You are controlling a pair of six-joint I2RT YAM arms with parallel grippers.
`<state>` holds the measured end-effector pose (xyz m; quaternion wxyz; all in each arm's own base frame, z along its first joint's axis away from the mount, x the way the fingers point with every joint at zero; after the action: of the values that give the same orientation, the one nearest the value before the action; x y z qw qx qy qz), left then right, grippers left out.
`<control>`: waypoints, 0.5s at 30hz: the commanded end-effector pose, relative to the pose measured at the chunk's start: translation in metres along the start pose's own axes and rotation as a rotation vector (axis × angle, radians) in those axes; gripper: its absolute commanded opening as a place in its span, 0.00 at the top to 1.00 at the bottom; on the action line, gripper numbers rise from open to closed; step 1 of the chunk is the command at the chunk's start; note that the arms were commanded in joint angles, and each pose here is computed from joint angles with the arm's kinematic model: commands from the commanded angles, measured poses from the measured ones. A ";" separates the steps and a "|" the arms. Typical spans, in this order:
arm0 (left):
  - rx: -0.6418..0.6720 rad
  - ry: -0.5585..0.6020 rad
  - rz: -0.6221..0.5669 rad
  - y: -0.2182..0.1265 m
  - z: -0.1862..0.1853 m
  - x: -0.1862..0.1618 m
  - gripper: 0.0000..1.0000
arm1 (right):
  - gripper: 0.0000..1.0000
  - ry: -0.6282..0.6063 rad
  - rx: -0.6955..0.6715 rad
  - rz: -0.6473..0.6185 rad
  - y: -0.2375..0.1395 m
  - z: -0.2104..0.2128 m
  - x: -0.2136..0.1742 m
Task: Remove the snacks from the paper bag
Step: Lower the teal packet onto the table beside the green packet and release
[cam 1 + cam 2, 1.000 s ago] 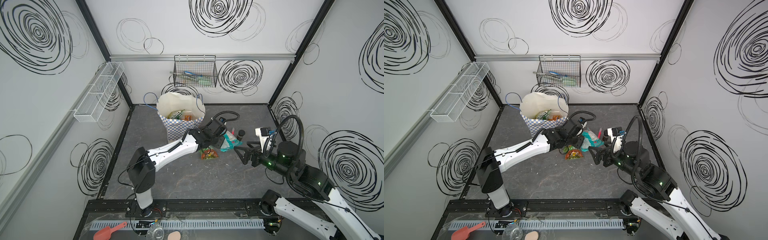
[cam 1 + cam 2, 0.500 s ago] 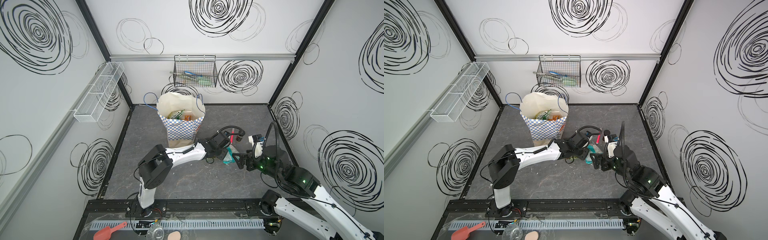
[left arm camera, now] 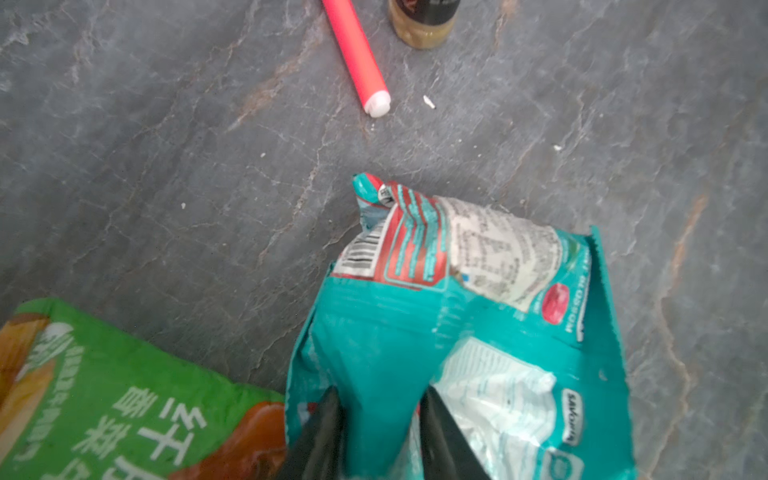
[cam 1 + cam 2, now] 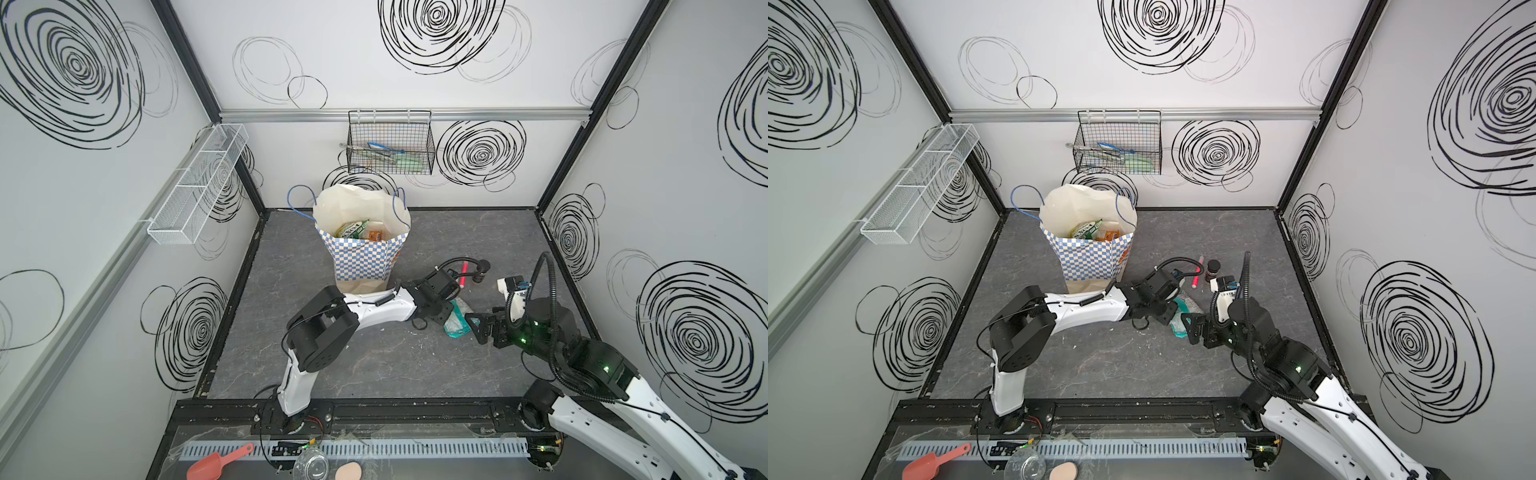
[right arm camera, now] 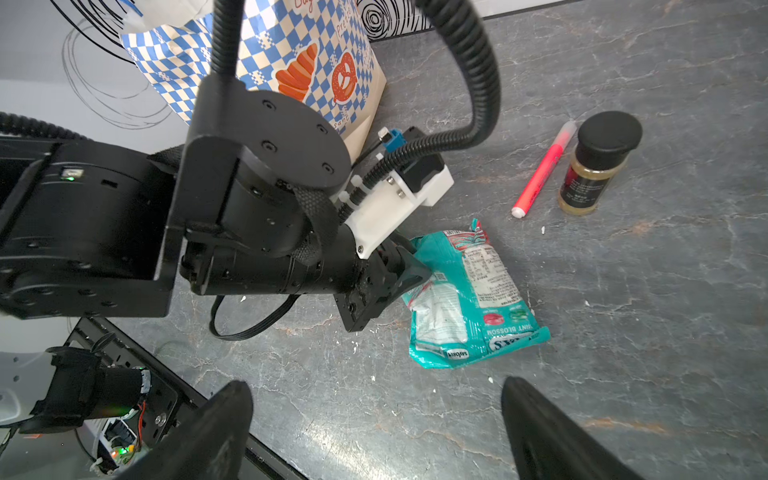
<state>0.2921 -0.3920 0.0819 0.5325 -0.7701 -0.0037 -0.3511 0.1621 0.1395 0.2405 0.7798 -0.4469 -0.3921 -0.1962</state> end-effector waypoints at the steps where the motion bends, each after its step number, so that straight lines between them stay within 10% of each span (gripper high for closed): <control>1: -0.057 -0.015 -0.108 -0.035 -0.010 0.034 0.54 | 0.03 0.018 0.019 -0.024 -0.001 0.005 0.009; 15: -0.086 -0.048 -0.336 -0.167 -0.009 0.115 0.31 | 0.03 0.048 0.125 -0.165 -0.030 0.033 0.066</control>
<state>0.3019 -0.3861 0.2424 0.4402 -0.7952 -0.0958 -0.4058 0.1647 0.1504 0.2933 0.7944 -0.3860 -0.4106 -0.2268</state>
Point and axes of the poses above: each gripper's point midway between its finger pads, its own y axis out along the fingers, its own z axis along the line the jaws close on, x = y × z, the point moved 2 cm from there along -y, back along the fingers, and after that the axes turned 6 degrees about -y, right-handed, at the moved point
